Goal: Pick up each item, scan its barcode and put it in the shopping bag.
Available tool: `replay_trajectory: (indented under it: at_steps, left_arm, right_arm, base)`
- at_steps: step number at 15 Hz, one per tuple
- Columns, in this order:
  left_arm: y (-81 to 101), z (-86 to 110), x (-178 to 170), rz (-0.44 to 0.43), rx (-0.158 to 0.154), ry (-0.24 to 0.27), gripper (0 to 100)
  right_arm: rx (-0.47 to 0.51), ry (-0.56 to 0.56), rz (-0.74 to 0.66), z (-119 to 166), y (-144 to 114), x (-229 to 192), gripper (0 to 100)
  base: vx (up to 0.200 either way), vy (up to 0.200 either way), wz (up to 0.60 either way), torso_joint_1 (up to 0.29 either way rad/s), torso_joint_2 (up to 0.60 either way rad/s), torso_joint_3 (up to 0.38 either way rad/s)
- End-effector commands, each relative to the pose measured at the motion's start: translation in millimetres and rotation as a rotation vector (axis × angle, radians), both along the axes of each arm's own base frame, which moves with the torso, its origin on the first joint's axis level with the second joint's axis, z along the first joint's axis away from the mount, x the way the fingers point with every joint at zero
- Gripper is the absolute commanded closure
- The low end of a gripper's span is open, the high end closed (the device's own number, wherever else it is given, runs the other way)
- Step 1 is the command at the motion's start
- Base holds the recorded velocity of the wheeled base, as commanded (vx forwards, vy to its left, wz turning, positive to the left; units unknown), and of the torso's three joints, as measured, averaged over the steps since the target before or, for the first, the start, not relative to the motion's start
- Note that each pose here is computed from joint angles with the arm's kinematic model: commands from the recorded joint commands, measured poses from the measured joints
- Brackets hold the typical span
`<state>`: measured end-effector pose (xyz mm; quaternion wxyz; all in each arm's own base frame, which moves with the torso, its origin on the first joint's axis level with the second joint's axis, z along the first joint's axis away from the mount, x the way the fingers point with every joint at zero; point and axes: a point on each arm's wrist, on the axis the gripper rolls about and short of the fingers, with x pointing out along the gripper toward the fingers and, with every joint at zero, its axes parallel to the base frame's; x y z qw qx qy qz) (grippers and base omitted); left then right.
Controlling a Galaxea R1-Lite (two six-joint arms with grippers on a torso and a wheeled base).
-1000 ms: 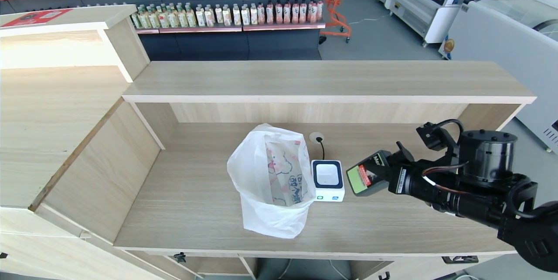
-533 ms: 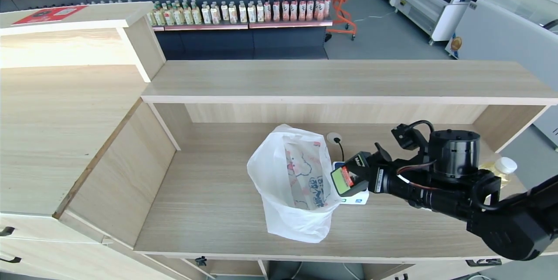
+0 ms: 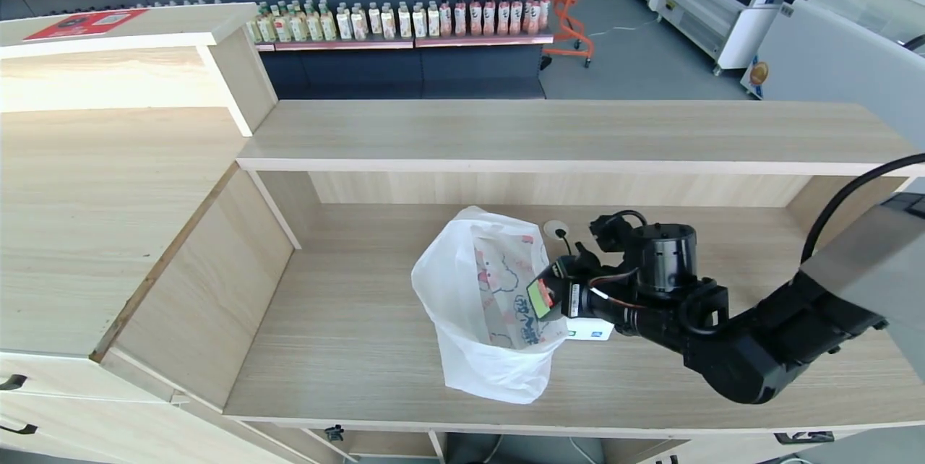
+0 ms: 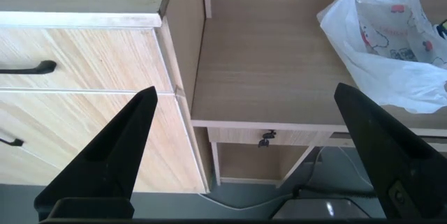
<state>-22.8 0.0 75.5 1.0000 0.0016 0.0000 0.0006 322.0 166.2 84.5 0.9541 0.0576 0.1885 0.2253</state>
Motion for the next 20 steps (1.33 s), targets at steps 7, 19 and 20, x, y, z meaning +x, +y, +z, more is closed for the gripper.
replay_trajectory:
  at_steps: [7,19,20]
  left_arm:
    - [0.0,0.0,0,0.0,0.0,0.002,0]
    - [0.0,0.0,0,0.002,0.0,0.002,0]
    - [0.0,0.0,0,0.002,0.0,0.002,0]
  right_arm:
    - [-0.223,-0.041,0.068,-60,61,31,100]
    - [0.272,0.097,-0.11,106,-32,-53,0]
    - [0.254,0.064,-0.183,119,-61,-60,0]
  base:
    - [0.0,0.0,0.0,0.0,0.0,0.0]
    - [0.0,0.0,0.0,0.0,0.0,0.0]
    - [0.0,0.0,0.0,0.0,0.0,0.0]
